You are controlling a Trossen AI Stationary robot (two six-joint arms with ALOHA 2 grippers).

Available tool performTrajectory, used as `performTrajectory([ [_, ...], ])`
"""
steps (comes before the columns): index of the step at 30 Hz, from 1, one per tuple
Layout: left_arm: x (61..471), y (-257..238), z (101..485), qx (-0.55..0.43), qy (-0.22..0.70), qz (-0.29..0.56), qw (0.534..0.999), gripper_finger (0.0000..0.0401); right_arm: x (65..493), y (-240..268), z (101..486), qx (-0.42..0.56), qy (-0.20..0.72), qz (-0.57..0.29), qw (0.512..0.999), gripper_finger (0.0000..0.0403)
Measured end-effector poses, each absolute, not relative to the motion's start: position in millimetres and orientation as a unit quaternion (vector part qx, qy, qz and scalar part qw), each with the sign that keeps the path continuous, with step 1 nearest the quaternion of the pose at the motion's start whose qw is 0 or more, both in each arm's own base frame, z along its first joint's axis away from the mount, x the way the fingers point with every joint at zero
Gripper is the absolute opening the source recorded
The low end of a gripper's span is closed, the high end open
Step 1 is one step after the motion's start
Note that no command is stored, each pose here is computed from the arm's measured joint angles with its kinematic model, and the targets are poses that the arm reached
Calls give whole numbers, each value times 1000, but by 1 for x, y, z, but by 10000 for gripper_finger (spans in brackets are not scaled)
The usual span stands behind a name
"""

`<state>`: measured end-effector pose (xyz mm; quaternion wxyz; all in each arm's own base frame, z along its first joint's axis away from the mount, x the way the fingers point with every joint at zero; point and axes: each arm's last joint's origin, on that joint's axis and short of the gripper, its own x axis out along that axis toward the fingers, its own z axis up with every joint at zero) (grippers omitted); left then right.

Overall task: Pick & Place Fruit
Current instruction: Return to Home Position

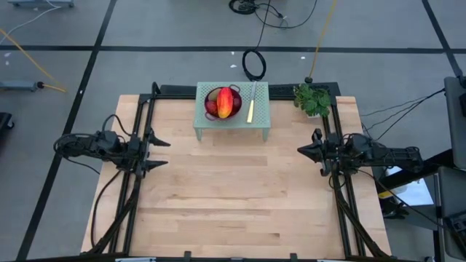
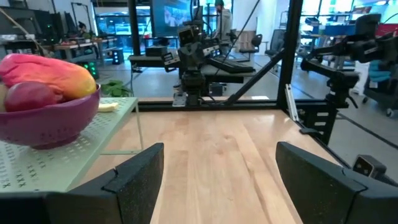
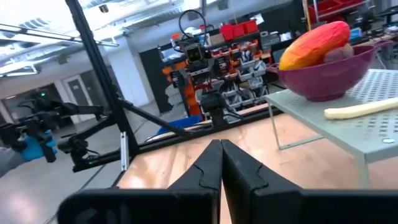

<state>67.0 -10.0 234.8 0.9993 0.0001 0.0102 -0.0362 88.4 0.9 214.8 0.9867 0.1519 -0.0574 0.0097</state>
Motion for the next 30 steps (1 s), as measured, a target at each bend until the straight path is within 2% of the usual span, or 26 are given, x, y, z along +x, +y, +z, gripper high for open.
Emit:
performTrajectory([
  [6, 68, -10, 232, 7, 19, -32, 999, 310, 88, 1, 205, 154, -47, 17, 987, 0],
  [26, 92, -16, 178, -2, 7, -53, 999, 310, 88, 1, 194, 143, 3, 8, 990, 0],
  [30, 95, -17, 172, -4, -10, -65, 998, 310, 93, 1, 182, 143, 5, 8, 990, 0],
])
